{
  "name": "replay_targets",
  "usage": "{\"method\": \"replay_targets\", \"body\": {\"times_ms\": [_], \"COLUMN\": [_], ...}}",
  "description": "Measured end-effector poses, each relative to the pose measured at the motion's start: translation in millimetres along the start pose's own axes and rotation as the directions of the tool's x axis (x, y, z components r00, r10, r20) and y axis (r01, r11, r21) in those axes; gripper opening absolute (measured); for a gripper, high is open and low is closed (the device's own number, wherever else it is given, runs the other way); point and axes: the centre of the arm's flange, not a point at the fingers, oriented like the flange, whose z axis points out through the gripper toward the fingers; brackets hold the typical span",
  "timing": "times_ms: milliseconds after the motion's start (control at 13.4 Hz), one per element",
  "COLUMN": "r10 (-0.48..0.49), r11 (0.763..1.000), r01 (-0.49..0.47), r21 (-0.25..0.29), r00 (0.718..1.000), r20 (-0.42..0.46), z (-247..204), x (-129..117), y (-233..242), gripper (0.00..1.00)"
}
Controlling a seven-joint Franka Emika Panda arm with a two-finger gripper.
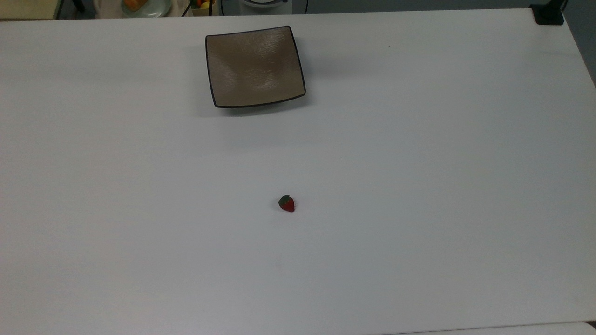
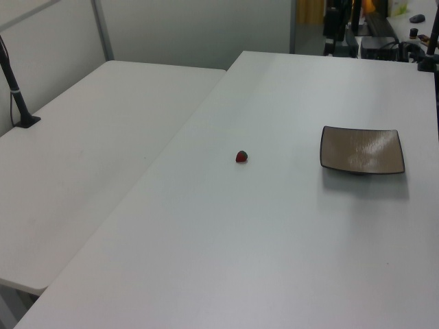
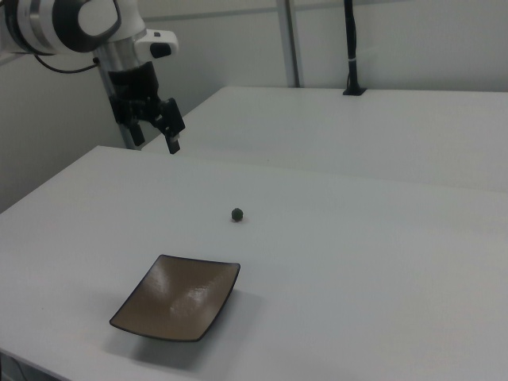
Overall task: Strawberries on a ceramic plate
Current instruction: 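Move the gripper from rest over the table toward the strawberry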
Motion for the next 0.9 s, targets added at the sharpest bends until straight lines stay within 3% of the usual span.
{"method": "replay_targets", "body": {"times_ms": [897], "r10": [0.0], "r11": [1.0], "r01": [0.0], "r21": [0.009], "r00": [1.0], "r20": [-0.01], "z": [24], "x": [16], "y": [-3], "gripper": [1.0]}}
